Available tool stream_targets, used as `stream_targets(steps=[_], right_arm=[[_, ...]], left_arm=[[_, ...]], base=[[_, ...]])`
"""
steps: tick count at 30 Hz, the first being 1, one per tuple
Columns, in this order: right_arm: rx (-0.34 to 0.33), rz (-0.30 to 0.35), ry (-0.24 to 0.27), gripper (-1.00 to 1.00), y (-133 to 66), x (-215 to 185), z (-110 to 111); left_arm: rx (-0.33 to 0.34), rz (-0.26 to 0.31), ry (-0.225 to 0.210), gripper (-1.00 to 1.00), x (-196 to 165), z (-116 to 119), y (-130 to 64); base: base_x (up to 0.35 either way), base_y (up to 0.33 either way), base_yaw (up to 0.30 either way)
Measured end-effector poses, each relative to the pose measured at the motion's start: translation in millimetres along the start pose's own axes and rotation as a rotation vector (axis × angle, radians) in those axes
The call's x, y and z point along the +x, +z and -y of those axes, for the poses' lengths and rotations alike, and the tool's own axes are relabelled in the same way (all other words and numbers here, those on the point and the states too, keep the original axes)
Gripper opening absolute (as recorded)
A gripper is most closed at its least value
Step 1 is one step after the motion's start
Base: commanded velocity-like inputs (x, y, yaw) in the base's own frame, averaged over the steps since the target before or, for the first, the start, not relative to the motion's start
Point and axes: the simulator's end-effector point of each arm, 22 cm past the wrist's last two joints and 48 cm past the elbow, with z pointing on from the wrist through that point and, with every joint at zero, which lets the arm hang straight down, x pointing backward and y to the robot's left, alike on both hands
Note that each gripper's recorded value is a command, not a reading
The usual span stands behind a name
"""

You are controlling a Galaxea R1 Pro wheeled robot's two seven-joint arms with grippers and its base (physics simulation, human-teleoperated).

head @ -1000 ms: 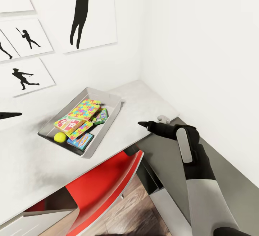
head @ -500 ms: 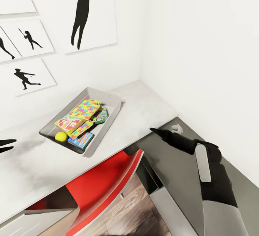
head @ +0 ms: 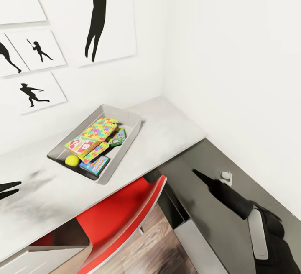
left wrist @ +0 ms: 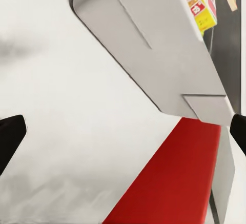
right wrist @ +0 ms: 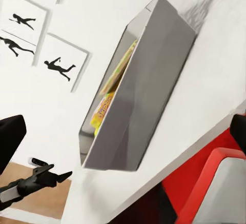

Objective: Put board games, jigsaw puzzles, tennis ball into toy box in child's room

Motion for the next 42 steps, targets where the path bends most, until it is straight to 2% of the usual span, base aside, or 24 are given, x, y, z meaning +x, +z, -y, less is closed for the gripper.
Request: stream_targets(steps=[6,12,25,32,42], right_arm=[[-0.057,0.031,-0.035,1.00,-13.6,-5,-17],[-0.056,0.069,-0.050,1.00,-25.2,-16,-19],[-0.058,0.079,-0.053,1.00,-26.9,-18,-21],[-0.062,0.080,-0.055,1.00,-27.5,-19,-23],[-0.061,0.080,-0.054,1.00,-27.3,-19,-22]], left_arm=[[0.004,0.023,0.007,1.00,-6,4,-7.1],[0.013,0.044,0.014,1.00,-12,8,-11.1],[0.023,0.065,0.018,1.00,-17,13,-14.2],[0.026,0.067,0.020,1.00,-18,14,-14.2],[0.026,0.067,0.021,1.00,-18,15,-14.2]], base=[[0.000,0.001,0.000],[0.000,0.133,0.000],[-0.007,0.031,-0.026],[-0.089,0.001,-0.173],[-0.128,0.010,-0.019]])
